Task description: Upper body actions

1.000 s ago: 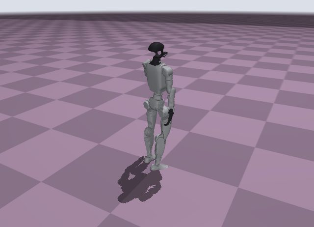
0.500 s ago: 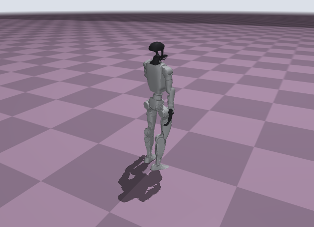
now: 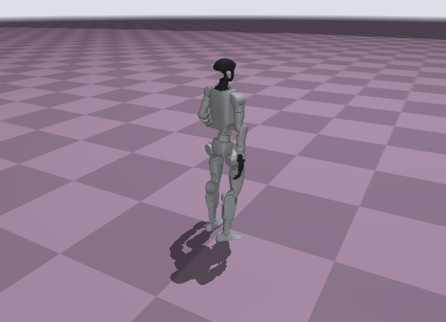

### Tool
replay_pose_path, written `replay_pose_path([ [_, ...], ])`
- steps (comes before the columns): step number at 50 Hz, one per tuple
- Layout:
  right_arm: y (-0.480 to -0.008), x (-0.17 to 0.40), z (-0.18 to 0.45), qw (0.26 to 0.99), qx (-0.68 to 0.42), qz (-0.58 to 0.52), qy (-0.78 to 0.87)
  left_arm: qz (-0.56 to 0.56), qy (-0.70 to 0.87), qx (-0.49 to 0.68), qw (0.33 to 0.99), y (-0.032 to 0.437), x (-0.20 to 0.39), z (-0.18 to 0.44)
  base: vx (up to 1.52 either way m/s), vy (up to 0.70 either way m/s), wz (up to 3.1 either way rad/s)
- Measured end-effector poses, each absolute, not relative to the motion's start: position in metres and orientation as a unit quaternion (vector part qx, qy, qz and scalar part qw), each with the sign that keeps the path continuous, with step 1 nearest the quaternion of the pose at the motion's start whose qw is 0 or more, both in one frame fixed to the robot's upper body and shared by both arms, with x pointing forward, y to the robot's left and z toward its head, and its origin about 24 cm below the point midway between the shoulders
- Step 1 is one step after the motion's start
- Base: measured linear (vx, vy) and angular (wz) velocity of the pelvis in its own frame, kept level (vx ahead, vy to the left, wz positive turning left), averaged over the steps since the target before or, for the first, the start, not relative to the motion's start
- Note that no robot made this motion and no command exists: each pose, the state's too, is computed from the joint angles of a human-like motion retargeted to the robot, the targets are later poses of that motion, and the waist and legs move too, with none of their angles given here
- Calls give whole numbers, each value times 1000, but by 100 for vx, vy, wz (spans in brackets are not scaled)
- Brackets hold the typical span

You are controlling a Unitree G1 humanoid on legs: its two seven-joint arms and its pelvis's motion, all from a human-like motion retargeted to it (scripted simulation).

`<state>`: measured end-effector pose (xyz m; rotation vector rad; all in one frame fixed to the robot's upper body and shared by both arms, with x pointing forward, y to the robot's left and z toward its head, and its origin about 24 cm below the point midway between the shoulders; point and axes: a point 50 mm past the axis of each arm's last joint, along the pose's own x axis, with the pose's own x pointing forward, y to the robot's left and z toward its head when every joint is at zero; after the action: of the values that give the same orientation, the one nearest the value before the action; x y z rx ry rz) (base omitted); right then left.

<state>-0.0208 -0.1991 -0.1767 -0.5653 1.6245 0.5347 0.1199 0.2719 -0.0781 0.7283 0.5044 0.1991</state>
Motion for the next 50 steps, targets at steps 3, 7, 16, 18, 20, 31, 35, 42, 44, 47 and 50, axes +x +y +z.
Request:
replay_pose_path([
  [3, -199, -23, -177, 616, -245, 238, 710, 58, 378, 323, 865, 267, 96, -116, 0, -3, 24],
  [7, -198, -25, -177, 610, -241, 242, 715, 41, 553, 300, 776, 252, 54, -157, 0, 0, 5],
  [16, -195, -17, -177, 585, -253, 265, 723, -93, 809, 73, 575, 191, -46, -172, 0, 0, 3],
  [18, -194, -13, -178, 588, -259, 269, 717, -124, 811, -27, 571, 173, -55, -171, -1, -2, 89],
  [20, -193, -11, -178, 594, -262, 270, 711, -97, 811, -52, 575, 163, -61, -171, 0, -1, 68],
  [31, -194, -19, -178, 600, -242, 253, 720, -25, 777, 8, 629, 181, -50, -176, 1, 0, -36],
  [35, -195, -20, -177, 603, -229, 241, 725, -24, 775, 14, 632, 183, -45, -176, 0, 0, 0],
  [42, -195, -20, -177, 603, -223, 238, 728, -21, 764, 3, 645, 181, -36, -178, 0, 0, 0],
  [44, -195, -20, -177, 602, -225, 242, 727, -21, 763, 2, 646, 182, -35, -178, 0, 0, 0],
  [47, -194, -20, -177, 600, -227, 244, 727, -21, 763, 4, 646, 183, -34, -178, 0, 0, 0],
  [50, -194, -20, -177, 600, -227, 245, 727, -22, 764, 5, 644, 185, -34, -178, 0, 0, 0],
])
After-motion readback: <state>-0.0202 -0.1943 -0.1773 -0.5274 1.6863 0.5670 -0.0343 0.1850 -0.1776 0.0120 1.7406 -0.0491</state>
